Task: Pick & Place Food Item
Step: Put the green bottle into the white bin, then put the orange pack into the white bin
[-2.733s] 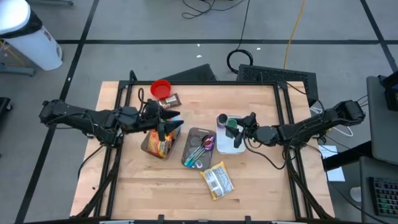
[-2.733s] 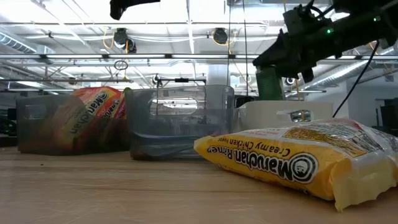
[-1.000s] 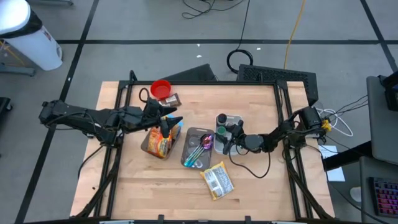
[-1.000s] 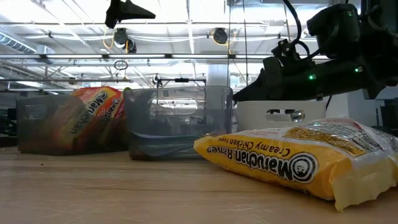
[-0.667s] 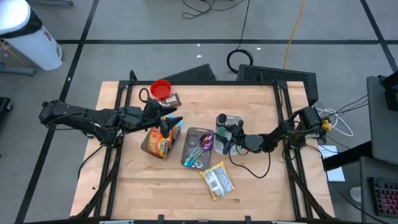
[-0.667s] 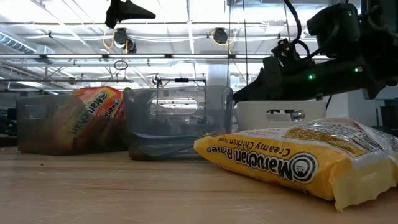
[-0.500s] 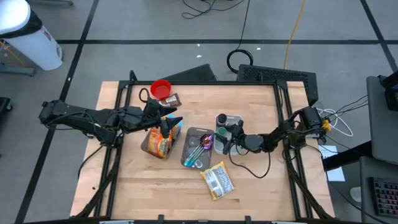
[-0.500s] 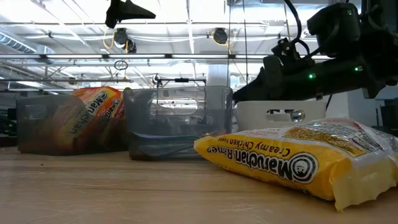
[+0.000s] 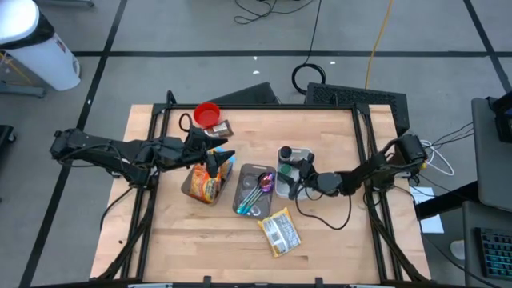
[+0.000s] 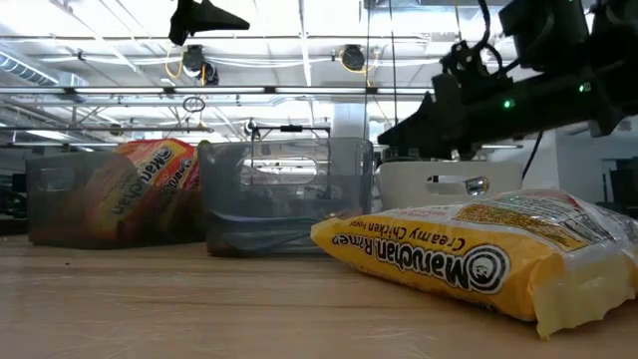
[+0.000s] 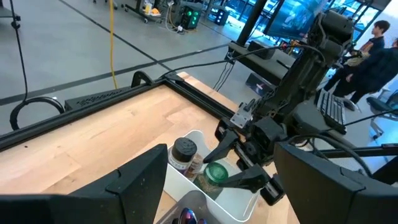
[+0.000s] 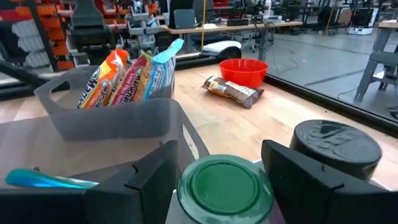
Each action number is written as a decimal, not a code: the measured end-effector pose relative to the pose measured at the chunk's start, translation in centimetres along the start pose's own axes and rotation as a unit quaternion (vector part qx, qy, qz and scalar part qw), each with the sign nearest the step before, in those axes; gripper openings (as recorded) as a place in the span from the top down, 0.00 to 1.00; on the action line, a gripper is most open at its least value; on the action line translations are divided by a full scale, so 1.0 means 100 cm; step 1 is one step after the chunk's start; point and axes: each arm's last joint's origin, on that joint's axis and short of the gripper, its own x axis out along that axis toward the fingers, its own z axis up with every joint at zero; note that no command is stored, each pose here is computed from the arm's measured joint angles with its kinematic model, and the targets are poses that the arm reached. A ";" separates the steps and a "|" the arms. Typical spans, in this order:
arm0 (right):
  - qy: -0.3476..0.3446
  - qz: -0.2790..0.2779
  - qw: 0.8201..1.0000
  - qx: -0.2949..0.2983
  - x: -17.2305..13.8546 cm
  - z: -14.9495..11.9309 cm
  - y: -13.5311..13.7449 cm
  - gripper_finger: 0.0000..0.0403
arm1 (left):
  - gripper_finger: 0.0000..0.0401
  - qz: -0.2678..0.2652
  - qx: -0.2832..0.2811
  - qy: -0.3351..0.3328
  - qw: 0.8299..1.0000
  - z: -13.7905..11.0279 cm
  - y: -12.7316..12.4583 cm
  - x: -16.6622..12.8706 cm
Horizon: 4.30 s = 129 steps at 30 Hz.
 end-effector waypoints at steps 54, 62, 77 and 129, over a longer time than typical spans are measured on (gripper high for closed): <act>-0.277 -0.018 0.937 0.214 -0.066 0.148 -0.070 0.43 | 0.26 -0.060 -0.034 -0.094 0.993 0.052 0.050 0.018; -0.171 0.071 0.965 0.185 -0.048 0.142 -0.072 0.45 | 0.26 -0.041 -0.018 -0.040 0.998 0.059 0.060 0.017; -0.120 0.152 0.956 0.218 -0.034 0.148 -0.108 0.47 | 0.26 0.019 0.059 0.284 0.957 0.133 0.132 0.102; -0.032 0.192 0.942 0.272 -0.031 0.137 -0.114 0.48 | 0.26 0.264 -0.027 0.502 0.823 0.044 0.153 0.173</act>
